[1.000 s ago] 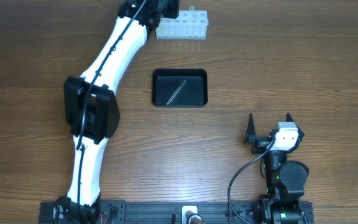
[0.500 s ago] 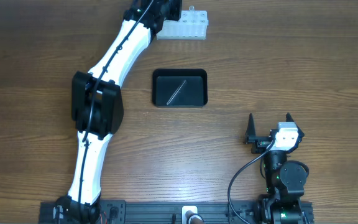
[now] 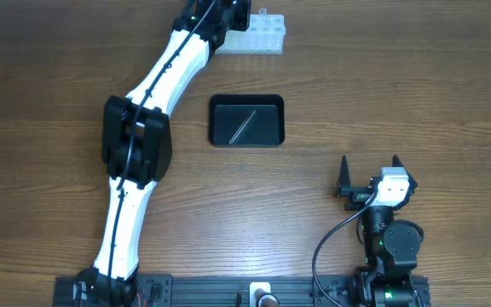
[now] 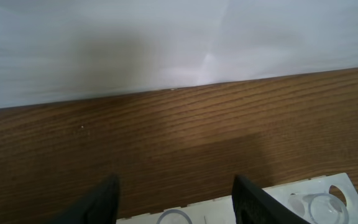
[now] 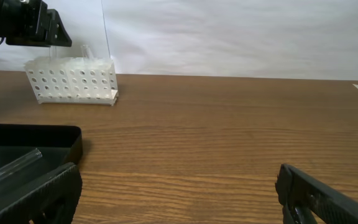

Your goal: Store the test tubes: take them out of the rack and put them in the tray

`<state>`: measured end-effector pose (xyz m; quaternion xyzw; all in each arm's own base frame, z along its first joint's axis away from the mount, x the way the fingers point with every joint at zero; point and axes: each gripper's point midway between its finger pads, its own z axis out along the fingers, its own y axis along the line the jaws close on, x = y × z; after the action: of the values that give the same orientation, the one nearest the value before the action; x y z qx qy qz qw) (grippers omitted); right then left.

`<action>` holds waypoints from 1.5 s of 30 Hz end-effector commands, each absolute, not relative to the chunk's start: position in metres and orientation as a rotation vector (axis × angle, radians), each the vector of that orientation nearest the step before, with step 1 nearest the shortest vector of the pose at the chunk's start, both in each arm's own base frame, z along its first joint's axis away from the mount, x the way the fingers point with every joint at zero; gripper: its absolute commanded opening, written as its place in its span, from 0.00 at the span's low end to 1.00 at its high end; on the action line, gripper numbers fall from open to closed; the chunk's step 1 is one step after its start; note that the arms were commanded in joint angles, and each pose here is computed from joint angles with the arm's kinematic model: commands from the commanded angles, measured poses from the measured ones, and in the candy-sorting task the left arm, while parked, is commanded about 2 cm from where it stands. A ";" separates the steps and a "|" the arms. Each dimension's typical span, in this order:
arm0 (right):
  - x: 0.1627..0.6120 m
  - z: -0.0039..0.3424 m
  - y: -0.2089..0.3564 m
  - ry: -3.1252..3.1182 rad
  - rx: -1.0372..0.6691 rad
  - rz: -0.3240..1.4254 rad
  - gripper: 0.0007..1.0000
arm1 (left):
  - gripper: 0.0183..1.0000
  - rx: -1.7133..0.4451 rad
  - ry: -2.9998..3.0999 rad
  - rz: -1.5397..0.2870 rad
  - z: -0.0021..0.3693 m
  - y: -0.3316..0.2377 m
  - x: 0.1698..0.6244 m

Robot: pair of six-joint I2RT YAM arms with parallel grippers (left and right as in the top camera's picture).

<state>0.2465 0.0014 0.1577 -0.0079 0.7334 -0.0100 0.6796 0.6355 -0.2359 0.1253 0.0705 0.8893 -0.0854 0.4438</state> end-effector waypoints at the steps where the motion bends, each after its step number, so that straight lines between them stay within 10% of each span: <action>1: 0.246 0.157 0.004 1.643 -0.023 -0.005 0.99 | 0.56 0.175 2.201 -0.187 0.121 -0.232 0.640; 45: 0.246 0.157 0.004 1.643 -0.023 -0.005 0.99 | 0.66 0.052 2.261 -0.166 0.110 -0.213 0.637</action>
<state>0.2465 0.0014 0.1578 -0.0075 0.7333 -0.0096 0.6798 0.6352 -0.2094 0.1144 0.0180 0.9036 -0.0687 0.4225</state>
